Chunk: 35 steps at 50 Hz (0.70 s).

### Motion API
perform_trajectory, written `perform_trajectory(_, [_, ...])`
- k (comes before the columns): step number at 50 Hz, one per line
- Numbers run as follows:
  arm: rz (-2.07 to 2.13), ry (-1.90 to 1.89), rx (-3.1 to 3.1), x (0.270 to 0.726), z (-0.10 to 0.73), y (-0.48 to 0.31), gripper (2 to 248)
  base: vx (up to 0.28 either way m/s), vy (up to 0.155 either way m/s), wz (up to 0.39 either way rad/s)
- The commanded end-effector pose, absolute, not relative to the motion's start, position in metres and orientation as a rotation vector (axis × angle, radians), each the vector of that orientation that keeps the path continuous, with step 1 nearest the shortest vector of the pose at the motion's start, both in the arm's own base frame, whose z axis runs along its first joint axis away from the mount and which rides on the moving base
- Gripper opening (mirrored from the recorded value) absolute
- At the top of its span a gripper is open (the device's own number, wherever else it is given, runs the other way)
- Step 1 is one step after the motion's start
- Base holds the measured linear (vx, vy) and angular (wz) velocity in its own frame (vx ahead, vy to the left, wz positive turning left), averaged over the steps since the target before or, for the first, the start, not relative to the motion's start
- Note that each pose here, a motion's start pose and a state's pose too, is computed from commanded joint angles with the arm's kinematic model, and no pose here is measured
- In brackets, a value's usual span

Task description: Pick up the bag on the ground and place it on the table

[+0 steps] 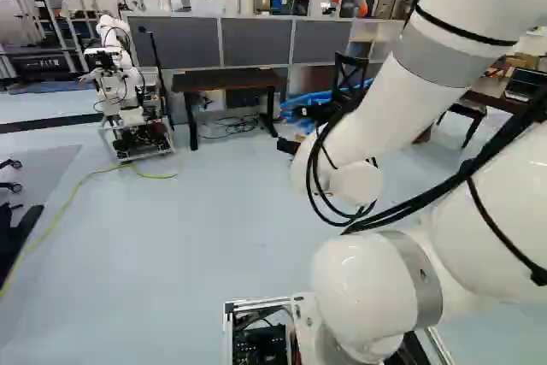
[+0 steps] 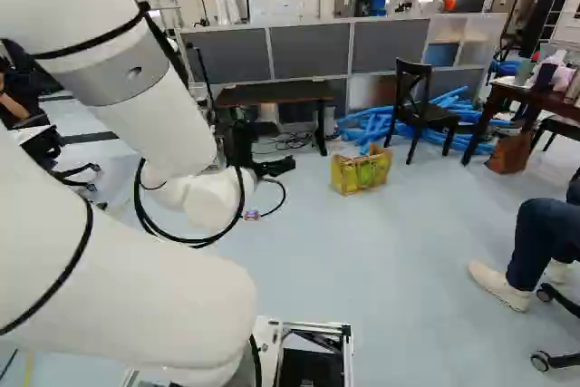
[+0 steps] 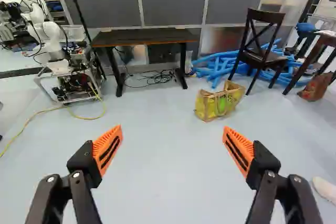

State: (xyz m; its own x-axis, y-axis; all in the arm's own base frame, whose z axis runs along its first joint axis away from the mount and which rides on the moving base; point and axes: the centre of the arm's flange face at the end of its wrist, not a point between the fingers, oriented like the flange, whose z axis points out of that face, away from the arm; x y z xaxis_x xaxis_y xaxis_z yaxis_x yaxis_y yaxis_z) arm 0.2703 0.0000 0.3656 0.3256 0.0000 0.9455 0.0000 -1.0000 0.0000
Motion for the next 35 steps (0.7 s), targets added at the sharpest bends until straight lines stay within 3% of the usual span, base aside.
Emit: perform_trajectory(35, [1.824,0.0,2.558,0.2703,0.3656,0.0,247,0.002,-0.001,-0.004])
